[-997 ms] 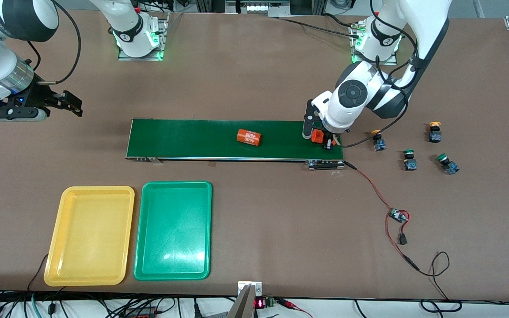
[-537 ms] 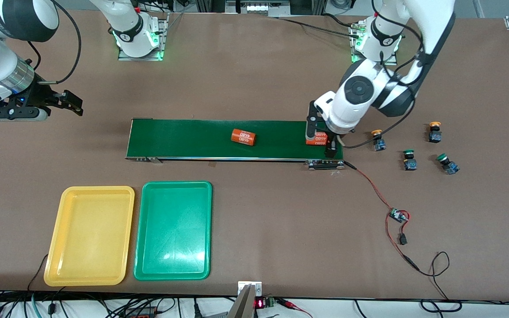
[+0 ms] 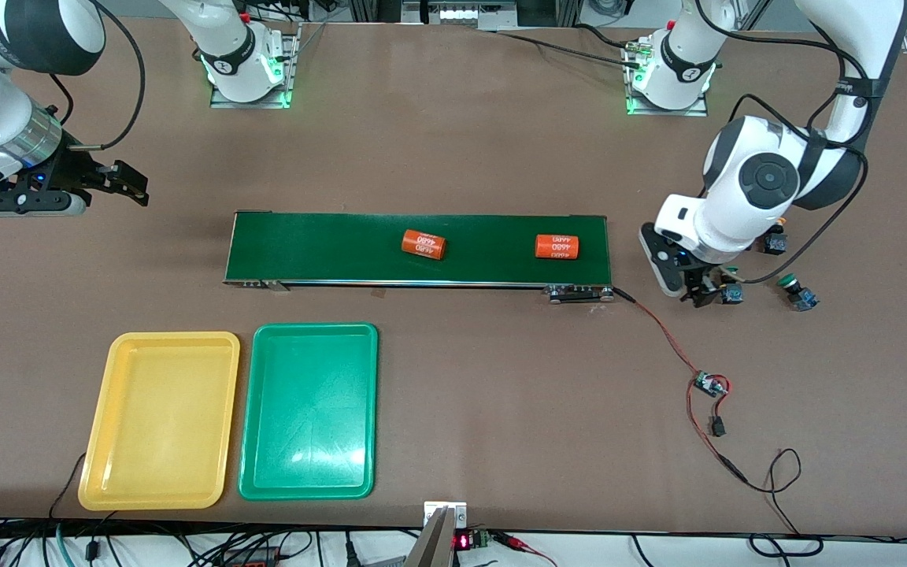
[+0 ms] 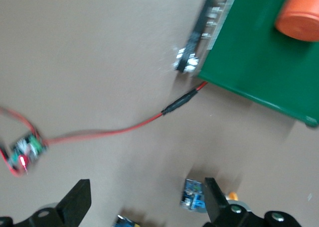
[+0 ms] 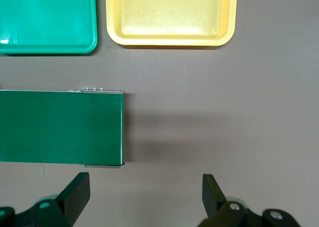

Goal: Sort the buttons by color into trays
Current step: 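Grasp a green-capped blue button with the left gripper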

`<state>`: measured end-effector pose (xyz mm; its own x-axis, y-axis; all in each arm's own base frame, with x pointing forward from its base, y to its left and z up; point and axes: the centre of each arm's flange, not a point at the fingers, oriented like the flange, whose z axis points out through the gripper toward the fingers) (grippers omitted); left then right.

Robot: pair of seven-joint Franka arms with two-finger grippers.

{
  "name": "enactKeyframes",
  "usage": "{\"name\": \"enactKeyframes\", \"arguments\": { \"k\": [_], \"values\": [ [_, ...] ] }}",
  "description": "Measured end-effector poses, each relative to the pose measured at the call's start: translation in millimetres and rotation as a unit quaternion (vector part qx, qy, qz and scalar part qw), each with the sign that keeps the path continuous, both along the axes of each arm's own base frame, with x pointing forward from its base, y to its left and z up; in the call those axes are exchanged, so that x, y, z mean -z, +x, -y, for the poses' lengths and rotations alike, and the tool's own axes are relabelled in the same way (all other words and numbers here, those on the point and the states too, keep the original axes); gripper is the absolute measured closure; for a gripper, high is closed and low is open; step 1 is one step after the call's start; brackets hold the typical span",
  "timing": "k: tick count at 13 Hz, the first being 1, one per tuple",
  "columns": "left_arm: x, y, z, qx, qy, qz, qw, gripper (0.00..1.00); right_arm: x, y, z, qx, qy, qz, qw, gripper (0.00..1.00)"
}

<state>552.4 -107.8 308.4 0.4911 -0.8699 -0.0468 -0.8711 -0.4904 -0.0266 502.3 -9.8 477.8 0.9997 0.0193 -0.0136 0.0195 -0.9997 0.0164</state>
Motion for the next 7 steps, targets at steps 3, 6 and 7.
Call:
{"name": "enactKeyframes", "arguments": {
  "k": [3,6,7],
  "values": [
    [3,-2,-4,-0.179,0.006,-0.001,0.984,0.00,0,0,0,0.000,0.000,-0.002,1.000,0.00],
    [14,-6,-18,-0.337,0.014,-0.006,0.941,0.00,1,-1,0,0.000,0.000,-0.003,1.000,0.00],
    [22,-7,-27,-0.378,0.017,-0.011,0.926,0.00,1,-1,0,0.000,0.000,-0.003,1.000,0.00]
  ]
}}
